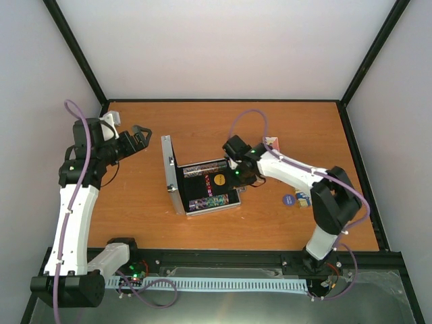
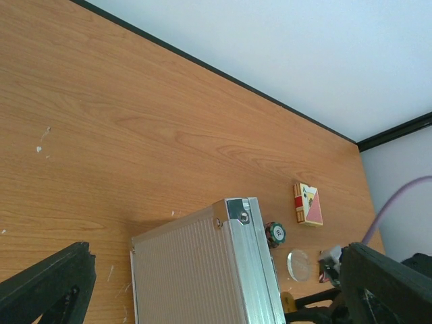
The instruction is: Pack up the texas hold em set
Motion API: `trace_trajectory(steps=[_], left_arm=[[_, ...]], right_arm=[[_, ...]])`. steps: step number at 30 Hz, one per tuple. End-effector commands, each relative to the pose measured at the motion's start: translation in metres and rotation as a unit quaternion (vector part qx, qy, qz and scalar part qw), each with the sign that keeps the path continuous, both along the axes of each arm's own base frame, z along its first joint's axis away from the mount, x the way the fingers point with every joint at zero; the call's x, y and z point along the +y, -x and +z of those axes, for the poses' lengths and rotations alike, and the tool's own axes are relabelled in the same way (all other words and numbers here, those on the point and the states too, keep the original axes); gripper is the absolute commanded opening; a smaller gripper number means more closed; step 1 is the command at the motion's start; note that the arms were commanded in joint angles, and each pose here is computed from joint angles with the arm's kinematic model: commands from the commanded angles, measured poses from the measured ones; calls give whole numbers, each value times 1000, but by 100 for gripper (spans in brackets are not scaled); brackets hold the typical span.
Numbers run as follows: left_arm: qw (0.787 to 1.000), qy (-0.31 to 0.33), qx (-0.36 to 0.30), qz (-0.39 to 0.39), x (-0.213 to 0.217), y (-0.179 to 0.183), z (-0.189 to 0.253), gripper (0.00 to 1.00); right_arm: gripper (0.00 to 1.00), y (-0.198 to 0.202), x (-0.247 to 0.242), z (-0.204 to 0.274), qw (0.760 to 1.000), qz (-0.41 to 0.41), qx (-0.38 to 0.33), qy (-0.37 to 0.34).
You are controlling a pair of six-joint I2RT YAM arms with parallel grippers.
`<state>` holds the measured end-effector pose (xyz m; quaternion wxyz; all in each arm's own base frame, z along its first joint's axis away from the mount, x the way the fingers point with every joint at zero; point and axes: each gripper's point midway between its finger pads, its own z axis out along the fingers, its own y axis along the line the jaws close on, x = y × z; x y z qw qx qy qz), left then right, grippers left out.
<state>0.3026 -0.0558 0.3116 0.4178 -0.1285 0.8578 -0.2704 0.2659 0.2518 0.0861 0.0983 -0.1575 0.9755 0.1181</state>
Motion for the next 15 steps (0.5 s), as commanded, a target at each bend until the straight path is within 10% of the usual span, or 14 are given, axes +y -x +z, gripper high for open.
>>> trace_trajectory(steps=[1,15], left_arm=[[1000,-13,-8,-10,-1,6,3,100],[1000,-14,-3,-15,-2,7,2,100]], right_arm=[[50,3,49,0,997,73,3,-27],[50,2,138,-28,982,184,15,-38]])
